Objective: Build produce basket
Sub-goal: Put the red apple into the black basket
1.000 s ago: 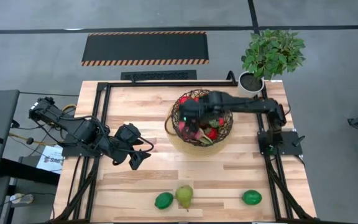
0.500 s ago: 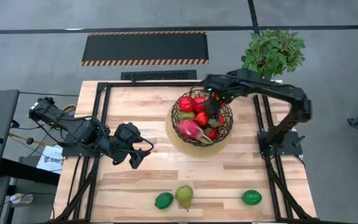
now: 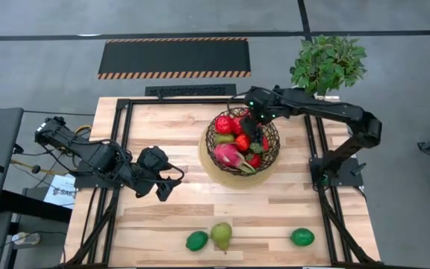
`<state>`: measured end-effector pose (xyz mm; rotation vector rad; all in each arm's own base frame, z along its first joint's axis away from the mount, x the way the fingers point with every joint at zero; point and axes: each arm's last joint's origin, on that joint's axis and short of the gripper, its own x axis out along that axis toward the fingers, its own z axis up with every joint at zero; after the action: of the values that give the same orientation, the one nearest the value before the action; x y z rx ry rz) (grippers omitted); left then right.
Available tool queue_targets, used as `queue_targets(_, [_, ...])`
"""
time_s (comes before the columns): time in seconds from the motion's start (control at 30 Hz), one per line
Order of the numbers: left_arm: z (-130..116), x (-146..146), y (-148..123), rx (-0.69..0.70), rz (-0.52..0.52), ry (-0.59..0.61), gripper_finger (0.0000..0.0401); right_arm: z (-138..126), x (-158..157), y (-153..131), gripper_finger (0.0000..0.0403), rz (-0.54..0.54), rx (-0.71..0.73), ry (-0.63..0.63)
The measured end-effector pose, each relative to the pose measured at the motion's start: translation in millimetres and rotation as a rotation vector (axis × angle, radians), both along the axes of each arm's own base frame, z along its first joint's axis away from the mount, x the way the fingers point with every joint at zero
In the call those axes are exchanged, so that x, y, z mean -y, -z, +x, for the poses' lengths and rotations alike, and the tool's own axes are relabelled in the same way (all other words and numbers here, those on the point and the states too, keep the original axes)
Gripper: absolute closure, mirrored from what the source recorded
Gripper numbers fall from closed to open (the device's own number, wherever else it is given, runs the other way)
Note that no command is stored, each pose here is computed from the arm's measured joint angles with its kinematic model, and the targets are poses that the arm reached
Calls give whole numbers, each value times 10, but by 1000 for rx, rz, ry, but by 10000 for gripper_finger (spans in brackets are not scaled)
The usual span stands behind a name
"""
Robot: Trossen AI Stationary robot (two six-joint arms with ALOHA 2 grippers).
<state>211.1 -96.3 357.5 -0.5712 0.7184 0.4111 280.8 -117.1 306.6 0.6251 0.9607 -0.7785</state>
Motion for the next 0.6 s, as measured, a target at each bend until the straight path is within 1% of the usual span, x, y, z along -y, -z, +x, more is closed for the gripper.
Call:
queue_targets(0.1, [0,0,0,0,0,0,77,46,-73,18,92,42,9,-83])
queue_targets(0.27, [0,-2,-1,3,5,-6,77,129,-298,-15,92,15,27,-217])
queue_targets(0.37, [1,-5,-2,8,11,-14,77,141,-381,-17,92,11,14,-242])
queue_targets(0.47, [1,-5,-2,9,7,-18,77,166,-411,44,92,25,-24,-254])
queue_targets(0.6, [1,-5,-3,10,6,-19,77,197,-413,185,92,61,-115,-256])
